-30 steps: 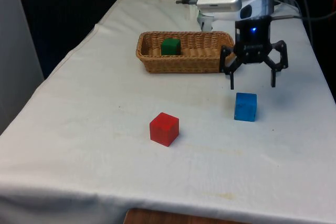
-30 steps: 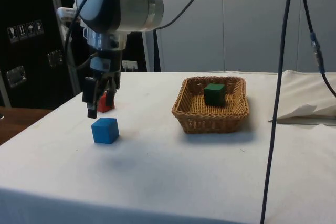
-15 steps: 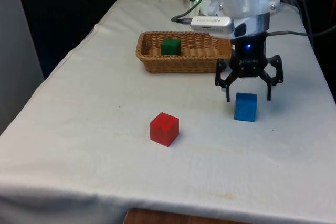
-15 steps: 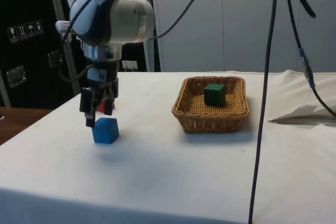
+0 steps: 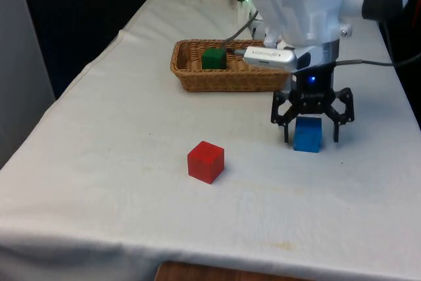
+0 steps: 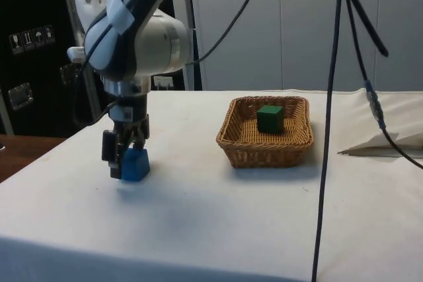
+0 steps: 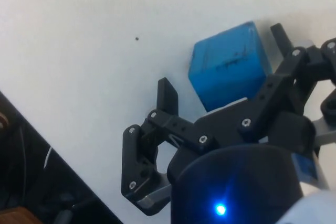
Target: Pick up exactly two blocks and place them into the basket.
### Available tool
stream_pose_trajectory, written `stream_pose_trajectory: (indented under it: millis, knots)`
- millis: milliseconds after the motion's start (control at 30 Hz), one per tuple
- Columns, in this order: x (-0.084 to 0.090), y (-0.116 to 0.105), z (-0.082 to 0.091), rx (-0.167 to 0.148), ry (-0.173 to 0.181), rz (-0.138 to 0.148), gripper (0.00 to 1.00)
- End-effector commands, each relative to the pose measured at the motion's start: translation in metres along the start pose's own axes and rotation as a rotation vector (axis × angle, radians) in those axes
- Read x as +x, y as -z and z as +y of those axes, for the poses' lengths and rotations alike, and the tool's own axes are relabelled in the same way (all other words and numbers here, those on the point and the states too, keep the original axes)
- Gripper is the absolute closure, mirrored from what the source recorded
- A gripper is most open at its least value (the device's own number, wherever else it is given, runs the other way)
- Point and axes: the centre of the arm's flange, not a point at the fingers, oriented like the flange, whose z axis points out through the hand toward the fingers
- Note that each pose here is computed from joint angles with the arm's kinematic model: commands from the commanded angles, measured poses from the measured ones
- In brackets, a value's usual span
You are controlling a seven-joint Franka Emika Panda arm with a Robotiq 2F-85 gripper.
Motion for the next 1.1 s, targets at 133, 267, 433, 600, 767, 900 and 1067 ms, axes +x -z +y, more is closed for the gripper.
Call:
stream_pose_trajectory:
  millis: [133, 267, 433, 600, 767, 900, 1067]
  knots:
    - [0.0, -0.005, -0.001, 0.004, 0.0, -0.016, 0.03]
    - [0.0, -0.006, 0.0, 0.002, 0.0, -0.017, 0.32]
    - [-0.001, -0.007, -0.001, 0.0, 0.0, -0.018, 1.0]
    - [-0.001, -0.008, -0.001, -0.001, 0.001, -0.019, 1.0]
    - [0.0, 0.001, 0.0, -0.001, 0.001, -0.015, 1.0]
    - [-0.001, 0.011, -0.001, 0.003, 0.001, -0.01, 1.0]
    - [-0.005, 0.018, -0.002, 0.016, 0.002, -0.007, 1.0]
